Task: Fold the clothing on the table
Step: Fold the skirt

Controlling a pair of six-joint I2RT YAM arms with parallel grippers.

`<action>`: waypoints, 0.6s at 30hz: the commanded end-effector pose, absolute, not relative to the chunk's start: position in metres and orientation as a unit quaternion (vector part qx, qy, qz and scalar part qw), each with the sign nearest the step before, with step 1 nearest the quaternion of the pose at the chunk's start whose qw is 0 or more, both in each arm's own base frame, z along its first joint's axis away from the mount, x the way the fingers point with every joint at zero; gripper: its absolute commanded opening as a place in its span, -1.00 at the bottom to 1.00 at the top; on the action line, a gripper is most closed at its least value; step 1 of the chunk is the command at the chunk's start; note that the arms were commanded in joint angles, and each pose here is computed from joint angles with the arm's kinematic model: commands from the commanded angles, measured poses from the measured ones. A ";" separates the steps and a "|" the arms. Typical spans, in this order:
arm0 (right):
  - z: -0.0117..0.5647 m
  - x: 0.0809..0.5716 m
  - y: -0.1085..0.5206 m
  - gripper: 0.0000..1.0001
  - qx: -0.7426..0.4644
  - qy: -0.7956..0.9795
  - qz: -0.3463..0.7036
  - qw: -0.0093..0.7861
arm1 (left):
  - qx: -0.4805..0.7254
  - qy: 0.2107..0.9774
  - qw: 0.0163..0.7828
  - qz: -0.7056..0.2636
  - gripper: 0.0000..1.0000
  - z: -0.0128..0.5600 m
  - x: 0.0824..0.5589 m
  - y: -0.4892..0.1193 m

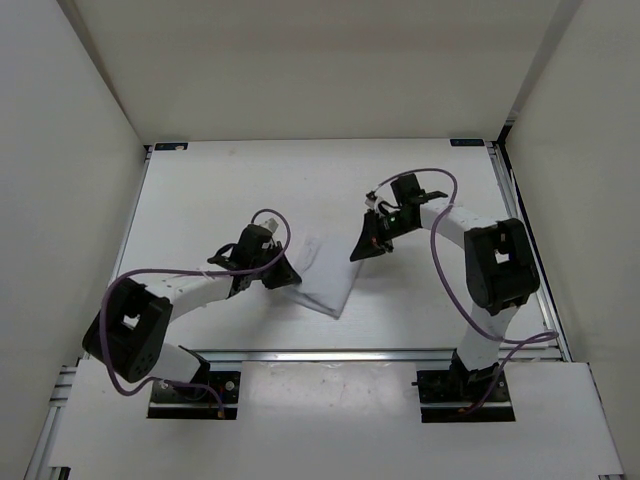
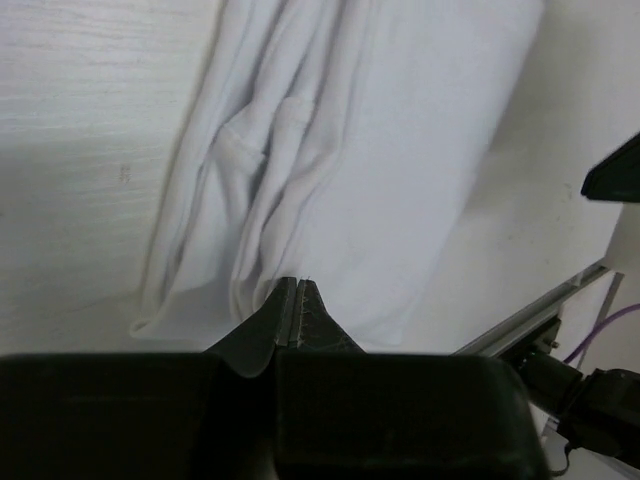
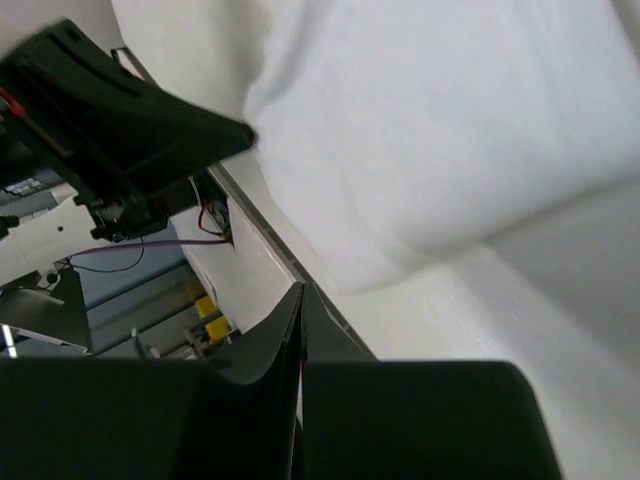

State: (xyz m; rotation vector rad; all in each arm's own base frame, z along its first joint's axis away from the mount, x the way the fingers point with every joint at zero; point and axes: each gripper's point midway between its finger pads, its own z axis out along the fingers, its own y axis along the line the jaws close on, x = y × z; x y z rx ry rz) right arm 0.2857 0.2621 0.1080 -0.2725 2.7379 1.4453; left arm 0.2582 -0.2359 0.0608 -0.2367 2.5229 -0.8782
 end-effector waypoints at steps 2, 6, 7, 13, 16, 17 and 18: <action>0.118 0.275 0.255 -1.00 -0.084 0.880 0.466 0.036 | -0.084 0.925 0.230 -0.292 -1.00 0.040 0.258 -0.226; 0.112 0.262 0.244 -1.00 -0.072 0.883 0.462 0.034 | -0.076 0.944 0.234 -0.220 -1.00 0.018 0.256 -0.206; 0.110 0.258 0.239 -1.00 -0.065 0.884 0.462 0.034 | -0.078 0.948 0.232 -0.206 -1.00 0.012 0.254 -0.202; 0.108 0.252 0.222 -1.00 -0.041 0.886 0.460 0.049 | -0.065 0.960 0.214 -0.166 -1.00 -0.005 0.243 -0.196; 0.113 0.253 0.212 -0.91 -0.035 0.889 0.452 0.067 | -0.066 0.964 0.204 -0.159 -1.00 -0.012 0.241 -0.195; 0.112 0.253 0.208 -0.75 -0.030 0.892 0.445 0.068 | -0.067 0.961 0.210 -0.168 -1.00 -0.005 0.245 -0.197; 0.117 0.255 0.205 -0.69 -0.031 0.894 0.440 0.082 | -0.069 0.955 0.221 -0.188 -1.00 0.005 0.253 -0.202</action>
